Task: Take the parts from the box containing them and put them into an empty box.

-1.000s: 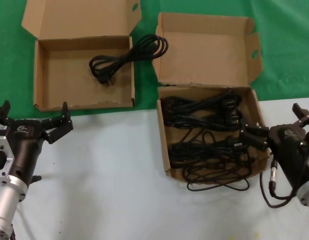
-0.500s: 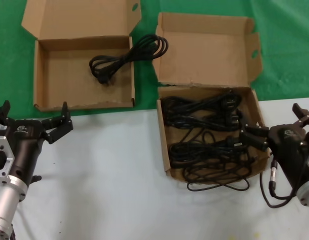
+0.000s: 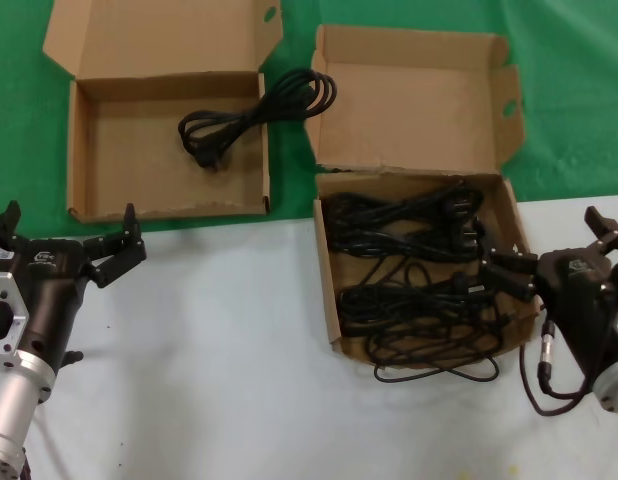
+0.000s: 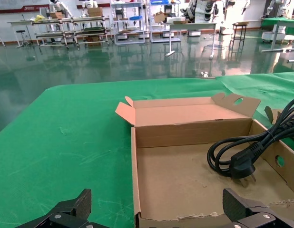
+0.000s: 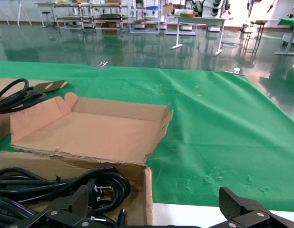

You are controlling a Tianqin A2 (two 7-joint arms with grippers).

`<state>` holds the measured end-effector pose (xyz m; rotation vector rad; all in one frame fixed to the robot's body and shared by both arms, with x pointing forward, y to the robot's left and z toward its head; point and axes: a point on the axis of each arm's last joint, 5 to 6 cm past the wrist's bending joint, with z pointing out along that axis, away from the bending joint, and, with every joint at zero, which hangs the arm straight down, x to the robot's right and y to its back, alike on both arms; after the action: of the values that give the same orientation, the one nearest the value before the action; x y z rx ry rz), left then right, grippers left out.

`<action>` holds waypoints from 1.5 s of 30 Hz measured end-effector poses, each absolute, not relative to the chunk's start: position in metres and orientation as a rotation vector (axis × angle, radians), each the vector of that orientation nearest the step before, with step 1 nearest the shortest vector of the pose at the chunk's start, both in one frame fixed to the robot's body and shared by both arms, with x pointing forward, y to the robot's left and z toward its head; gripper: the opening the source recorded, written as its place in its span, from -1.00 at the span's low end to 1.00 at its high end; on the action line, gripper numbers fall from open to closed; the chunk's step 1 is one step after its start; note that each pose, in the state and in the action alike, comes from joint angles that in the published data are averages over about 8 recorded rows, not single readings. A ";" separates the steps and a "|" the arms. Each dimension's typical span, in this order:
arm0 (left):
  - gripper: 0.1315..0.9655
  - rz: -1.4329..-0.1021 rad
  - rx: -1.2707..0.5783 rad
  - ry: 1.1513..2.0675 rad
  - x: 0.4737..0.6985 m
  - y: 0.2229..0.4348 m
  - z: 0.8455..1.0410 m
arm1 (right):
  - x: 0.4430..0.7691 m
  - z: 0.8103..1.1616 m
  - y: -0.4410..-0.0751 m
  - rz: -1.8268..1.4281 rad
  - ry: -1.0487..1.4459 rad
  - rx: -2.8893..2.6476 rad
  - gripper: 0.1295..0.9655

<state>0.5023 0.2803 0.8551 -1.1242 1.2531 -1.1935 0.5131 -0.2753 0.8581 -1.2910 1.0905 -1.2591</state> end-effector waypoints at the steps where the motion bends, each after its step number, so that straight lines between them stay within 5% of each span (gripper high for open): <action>1: 1.00 -1.193 -1.124 1.253 0.502 0.280 0.855 | 0.513 0.858 -0.275 -1.259 1.091 -1.291 1.00; 45: 1.00 -1.193 -1.124 1.253 0.502 0.280 0.855 | 0.513 0.858 -0.275 -1.259 1.091 -1.291 1.00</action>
<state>0.5023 0.2803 0.8551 -1.1242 1.2531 -1.1935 0.5131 -0.2753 0.8581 -1.2910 1.0905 -1.2591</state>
